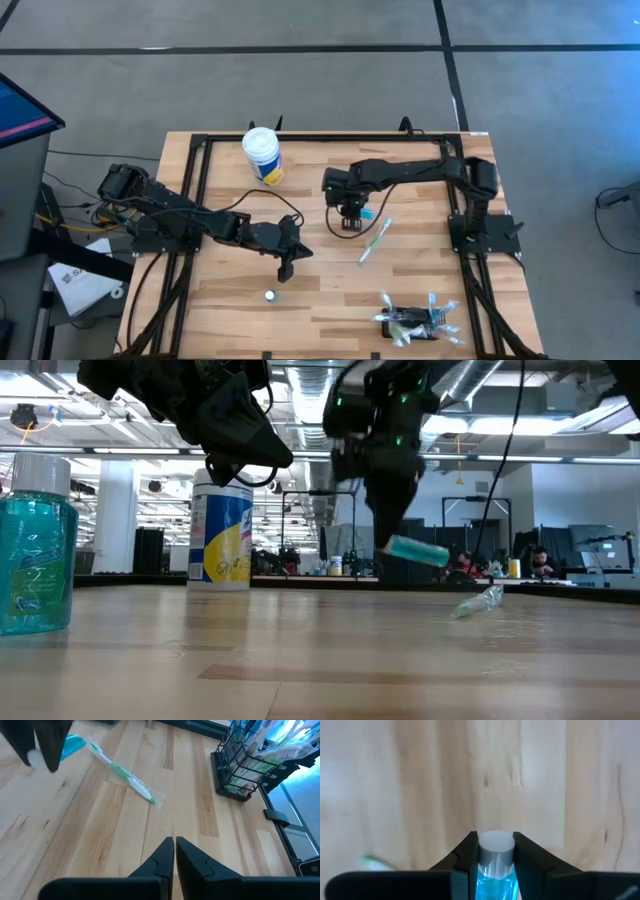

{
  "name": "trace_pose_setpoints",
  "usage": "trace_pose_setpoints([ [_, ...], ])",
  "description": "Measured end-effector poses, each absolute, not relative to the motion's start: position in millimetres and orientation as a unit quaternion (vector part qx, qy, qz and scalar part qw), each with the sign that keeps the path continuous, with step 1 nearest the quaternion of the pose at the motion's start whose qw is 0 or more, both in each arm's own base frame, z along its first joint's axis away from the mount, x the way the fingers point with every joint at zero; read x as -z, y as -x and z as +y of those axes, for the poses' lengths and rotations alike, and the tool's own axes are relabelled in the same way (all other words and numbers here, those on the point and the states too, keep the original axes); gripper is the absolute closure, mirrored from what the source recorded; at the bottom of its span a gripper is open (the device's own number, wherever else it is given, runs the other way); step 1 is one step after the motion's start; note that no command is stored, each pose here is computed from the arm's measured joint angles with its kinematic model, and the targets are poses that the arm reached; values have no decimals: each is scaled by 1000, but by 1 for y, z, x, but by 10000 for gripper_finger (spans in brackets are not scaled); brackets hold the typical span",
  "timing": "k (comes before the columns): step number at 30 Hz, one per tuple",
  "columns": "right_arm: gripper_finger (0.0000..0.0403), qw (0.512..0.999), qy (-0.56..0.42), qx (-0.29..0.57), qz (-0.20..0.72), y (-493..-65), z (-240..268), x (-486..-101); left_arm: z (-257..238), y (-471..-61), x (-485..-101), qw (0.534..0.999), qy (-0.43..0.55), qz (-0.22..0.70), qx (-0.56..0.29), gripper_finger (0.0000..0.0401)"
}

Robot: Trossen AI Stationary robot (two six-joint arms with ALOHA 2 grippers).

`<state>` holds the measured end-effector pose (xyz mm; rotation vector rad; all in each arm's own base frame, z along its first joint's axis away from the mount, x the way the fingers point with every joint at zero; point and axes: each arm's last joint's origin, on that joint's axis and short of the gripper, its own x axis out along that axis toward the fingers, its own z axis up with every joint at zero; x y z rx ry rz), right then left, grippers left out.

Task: Pick & Place toothbrushing station
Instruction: Put the top blue mouthwash into the wire organizer

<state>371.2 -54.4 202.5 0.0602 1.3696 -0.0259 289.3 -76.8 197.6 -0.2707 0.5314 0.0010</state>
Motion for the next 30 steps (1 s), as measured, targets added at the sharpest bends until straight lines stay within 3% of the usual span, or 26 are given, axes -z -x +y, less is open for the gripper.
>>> trace_pose_setpoints([
  [18,319,861,14,-41,507,-341,1,-294,-77,-289,-198,956,133,261,-2,389],
  [30,319,903,21,-98,419,-299,50,-320,-77,-289,-198,956,133,262,-2,389],
])
